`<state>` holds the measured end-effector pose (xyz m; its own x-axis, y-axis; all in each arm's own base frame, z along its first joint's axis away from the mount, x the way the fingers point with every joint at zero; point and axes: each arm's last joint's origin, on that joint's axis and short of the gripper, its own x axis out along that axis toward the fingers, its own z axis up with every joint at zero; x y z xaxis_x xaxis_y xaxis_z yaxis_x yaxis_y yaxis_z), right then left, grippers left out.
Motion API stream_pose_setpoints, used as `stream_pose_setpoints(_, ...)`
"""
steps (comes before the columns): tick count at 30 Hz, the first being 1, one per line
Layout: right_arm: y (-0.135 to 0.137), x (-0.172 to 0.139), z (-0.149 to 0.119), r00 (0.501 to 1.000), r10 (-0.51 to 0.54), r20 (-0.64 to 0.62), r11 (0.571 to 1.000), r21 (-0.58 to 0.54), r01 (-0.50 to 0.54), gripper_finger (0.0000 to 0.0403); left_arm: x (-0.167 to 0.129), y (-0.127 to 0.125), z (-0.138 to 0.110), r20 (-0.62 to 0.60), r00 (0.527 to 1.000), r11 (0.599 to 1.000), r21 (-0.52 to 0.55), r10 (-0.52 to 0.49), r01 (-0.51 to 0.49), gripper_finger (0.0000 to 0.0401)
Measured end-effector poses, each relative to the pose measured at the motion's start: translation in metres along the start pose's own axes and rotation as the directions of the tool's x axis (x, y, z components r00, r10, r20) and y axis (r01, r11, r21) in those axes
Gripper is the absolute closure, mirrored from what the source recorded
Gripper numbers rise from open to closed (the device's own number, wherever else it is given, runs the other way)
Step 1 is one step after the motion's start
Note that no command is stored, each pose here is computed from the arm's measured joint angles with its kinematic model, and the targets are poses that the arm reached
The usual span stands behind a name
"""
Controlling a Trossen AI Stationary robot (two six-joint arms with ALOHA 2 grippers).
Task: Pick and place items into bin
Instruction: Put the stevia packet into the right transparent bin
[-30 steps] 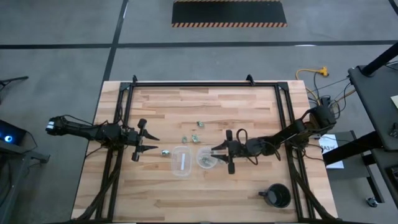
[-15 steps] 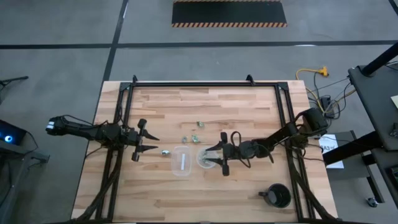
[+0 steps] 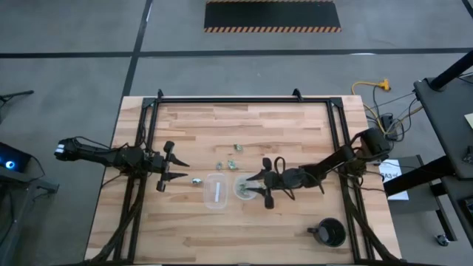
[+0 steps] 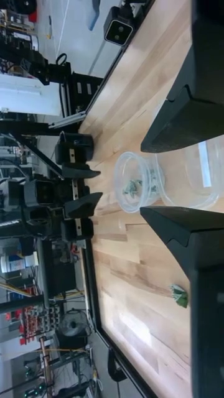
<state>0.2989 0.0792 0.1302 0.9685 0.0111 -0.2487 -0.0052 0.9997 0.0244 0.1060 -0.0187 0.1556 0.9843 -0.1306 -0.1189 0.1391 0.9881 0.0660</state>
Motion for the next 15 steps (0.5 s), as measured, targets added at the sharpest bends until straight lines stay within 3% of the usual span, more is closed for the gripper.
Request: stream_pose_setpoints(15, -0.006, -0.026, 0.009, 0.969, -0.022, -0.244, 1.000, 0.011, 0.025, 0.0268, 0.000, 0.000, 0.000, 0.001, 1.000, 1.000, 0.000, 0.000, 0.000, 0.0266)
